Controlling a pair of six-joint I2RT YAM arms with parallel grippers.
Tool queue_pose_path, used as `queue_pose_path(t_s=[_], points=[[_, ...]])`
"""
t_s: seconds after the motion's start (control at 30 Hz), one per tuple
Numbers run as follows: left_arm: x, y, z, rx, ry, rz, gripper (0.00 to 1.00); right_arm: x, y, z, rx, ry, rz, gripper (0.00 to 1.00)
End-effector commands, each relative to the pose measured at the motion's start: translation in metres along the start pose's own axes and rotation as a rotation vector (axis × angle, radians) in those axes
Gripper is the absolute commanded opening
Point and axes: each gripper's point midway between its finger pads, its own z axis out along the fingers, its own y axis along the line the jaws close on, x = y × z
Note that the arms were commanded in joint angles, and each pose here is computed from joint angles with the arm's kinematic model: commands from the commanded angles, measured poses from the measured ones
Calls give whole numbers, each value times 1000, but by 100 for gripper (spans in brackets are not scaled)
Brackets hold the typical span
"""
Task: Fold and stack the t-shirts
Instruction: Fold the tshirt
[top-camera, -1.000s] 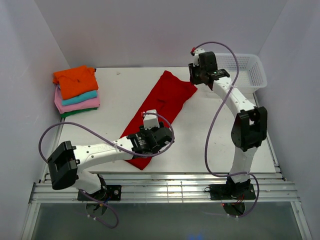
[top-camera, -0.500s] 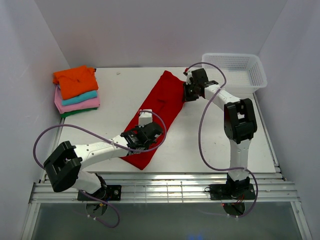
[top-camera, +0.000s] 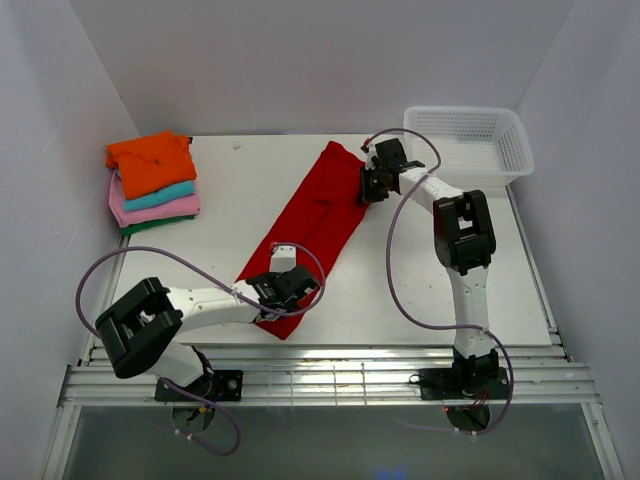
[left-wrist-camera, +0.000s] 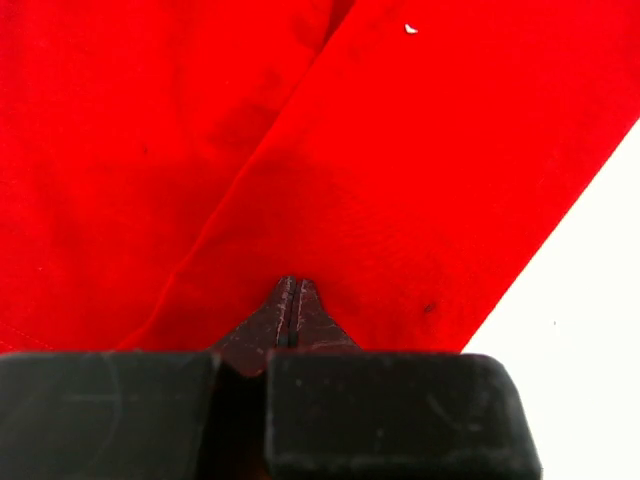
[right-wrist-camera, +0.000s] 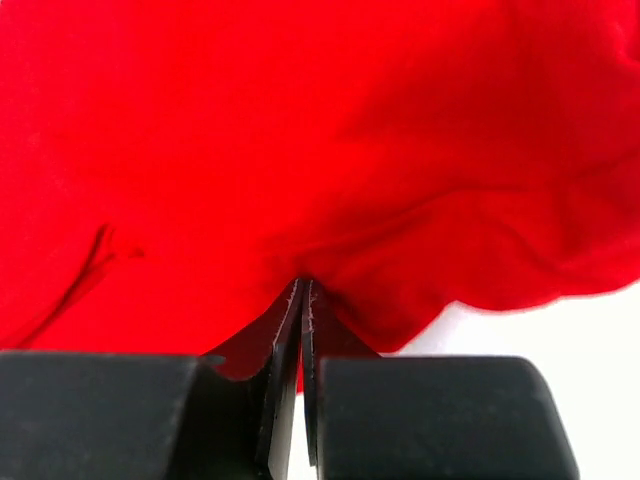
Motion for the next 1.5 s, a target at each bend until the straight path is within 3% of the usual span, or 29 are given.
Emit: queue_pose_path(t_s=[0.0,0.3,0.67,1.2,1.27,1.3,1.37,1.4,1.43,1.47], points=[[34,2,3,21,100,-6,0,-14,-1,9,15,-27,-5,8],[43,-28,-9,102,121,-35,0,6,-6,52,27,54,4,8],[74,-84,-16,142,174,-63,0,-16,6,75,-27,3,44,8],[47,-96,-8,84,76,-12,0,-39,19,86,-122,-70,36,8],[35,-97,-13,92,29,-26,0,-49,28,79,-162,-108,0,18],[21,-93,-14,73,-36,-32,4,-64,35,65,-177,-169,-36,27],[-15,-95,-27,88,-153,-12,25,-105,46,23,-155,-290,-126,31],[-46,-99,-39,81,-254,-22,52,-115,46,7,-139,-335,-156,34],[-65,-102,-48,88,-310,-15,65,-128,49,-12,-124,-378,-188,37],[-94,-110,-66,125,-394,12,77,-158,61,-60,-91,-476,-255,39]])
